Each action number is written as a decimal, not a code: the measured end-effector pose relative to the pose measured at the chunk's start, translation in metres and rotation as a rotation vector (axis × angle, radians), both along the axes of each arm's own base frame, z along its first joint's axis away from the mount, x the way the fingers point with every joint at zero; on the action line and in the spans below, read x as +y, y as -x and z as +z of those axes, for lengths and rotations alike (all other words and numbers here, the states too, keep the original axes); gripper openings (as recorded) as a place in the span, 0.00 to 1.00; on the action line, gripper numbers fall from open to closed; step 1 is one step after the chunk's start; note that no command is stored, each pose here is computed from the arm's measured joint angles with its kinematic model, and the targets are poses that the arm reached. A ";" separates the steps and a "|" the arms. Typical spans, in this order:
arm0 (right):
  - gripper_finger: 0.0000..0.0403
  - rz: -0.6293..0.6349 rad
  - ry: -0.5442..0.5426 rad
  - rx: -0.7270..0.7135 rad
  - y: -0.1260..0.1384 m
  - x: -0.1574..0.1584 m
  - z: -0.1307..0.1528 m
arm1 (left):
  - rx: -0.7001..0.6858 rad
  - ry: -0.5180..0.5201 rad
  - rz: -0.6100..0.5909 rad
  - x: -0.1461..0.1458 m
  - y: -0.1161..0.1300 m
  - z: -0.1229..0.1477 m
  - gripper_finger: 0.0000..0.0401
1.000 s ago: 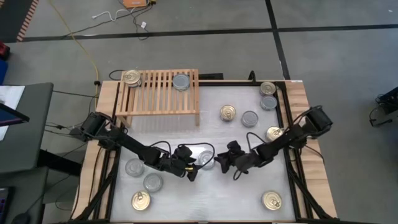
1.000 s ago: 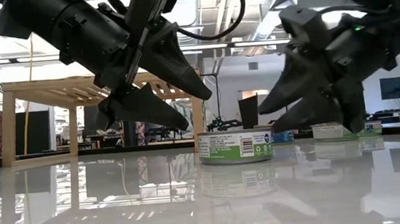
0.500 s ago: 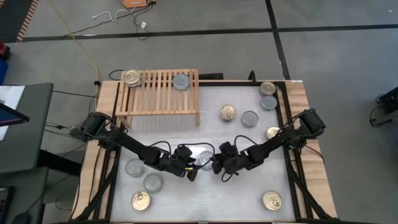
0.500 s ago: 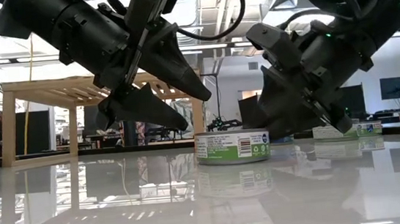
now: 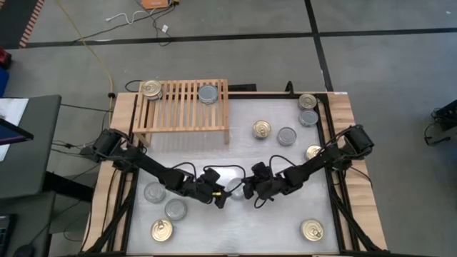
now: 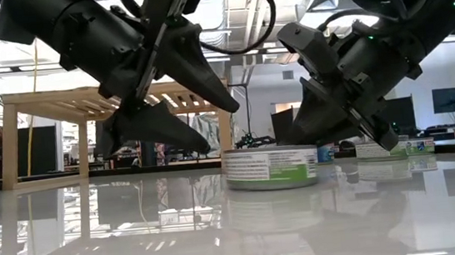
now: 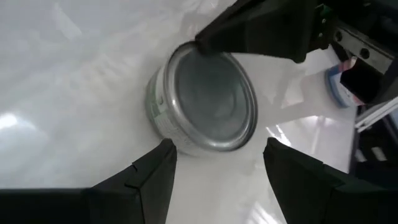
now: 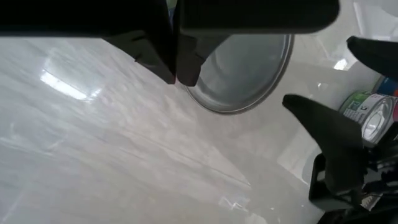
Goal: Stack canned seafood by type on shelf
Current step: Stack the green tuna can on top of the green tuna can on the shelf
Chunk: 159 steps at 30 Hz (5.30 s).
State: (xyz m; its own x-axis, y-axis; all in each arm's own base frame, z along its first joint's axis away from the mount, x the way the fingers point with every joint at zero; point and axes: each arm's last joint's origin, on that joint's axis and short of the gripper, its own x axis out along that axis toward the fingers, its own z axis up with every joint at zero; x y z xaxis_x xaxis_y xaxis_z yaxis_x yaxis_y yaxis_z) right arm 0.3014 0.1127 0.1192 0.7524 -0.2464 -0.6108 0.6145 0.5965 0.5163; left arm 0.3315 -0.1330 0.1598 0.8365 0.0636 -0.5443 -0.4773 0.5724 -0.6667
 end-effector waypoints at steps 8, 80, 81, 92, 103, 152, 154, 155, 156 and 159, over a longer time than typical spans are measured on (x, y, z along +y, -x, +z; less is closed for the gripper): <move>0.06 0.000 -0.003 0.001 0.001 0.002 0.000 | -0.013 0.108 0.039 -0.013 0.005 0.000 0.57; 0.05 -0.097 -0.046 -0.017 0.010 0.012 -0.003 | -0.145 0.373 0.351 -0.024 -0.043 -0.049 0.57; 0.05 -0.097 -0.046 -0.016 0.010 0.012 -0.003 | -0.143 0.365 0.346 -0.023 -0.043 -0.049 0.57; 0.05 -0.078 -0.045 -0.016 0.012 0.018 -0.003 | -0.127 0.337 0.342 -0.022 -0.042 -0.051 0.57; 0.05 -0.075 -0.045 -0.035 0.015 0.028 -0.001 | -0.130 0.329 0.365 -0.021 -0.041 -0.050 0.57; 0.19 0.144 0.176 -0.006 0.123 0.099 0.045 | -0.117 0.149 0.086 -0.018 -0.048 -0.044 0.31; 0.19 0.153 0.195 -0.036 0.129 0.104 0.046 | -0.163 0.139 0.077 -0.013 -0.052 -0.038 0.31; 0.19 0.160 0.193 -0.040 0.131 0.106 0.046 | -0.181 0.130 0.071 -0.010 -0.054 -0.035 0.31; 0.19 0.167 0.193 -0.041 0.133 0.107 0.046 | -0.198 0.120 0.060 -0.006 -0.055 -0.032 0.31; 0.19 0.174 0.195 -0.042 0.134 0.108 0.046 | -0.294 0.095 0.015 0.007 -0.058 -0.002 0.31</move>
